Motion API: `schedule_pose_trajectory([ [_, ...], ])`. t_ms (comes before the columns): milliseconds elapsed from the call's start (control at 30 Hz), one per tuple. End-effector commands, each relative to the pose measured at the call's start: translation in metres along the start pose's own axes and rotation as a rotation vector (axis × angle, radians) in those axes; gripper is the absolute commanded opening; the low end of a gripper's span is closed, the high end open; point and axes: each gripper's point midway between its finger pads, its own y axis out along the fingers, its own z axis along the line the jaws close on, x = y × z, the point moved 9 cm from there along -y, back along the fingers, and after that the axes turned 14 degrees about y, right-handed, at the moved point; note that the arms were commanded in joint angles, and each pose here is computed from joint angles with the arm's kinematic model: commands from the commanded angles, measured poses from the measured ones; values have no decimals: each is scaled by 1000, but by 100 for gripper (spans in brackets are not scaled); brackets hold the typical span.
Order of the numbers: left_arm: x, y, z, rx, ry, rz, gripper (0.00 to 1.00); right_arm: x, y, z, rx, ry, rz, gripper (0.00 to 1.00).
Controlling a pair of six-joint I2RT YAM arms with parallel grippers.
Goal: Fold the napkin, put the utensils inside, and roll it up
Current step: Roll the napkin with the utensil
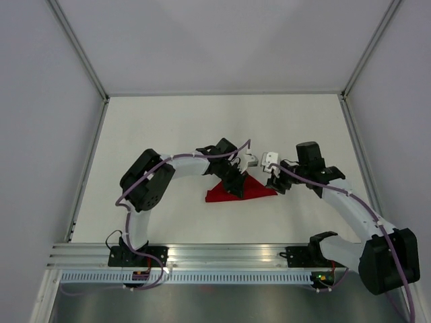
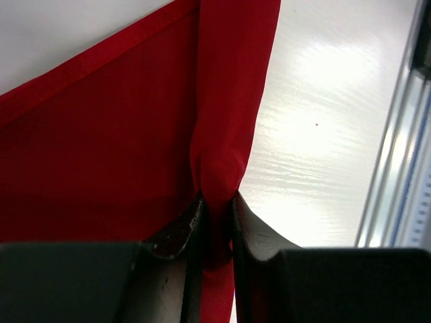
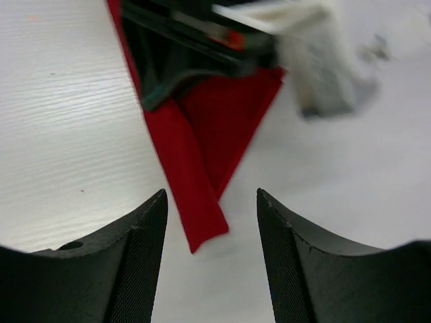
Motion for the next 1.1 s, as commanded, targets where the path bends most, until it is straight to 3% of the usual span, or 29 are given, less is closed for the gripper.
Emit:
schedule_pose_trajectory([
  [0,-47,10,-7,-130,-279,227,2,7,22,15,8,-177,-14,61],
  [433,-51,14,3,-250,-442,239,2,-12,68,65,6,-383,79,62],
  [667,-57,16,3,-257,-464,260,2,-17,84,75,-49,-460,76,61],
  [1067,-55,16,6,-258,-466,258,2,-29,98,95,0,-510,129,59],
])
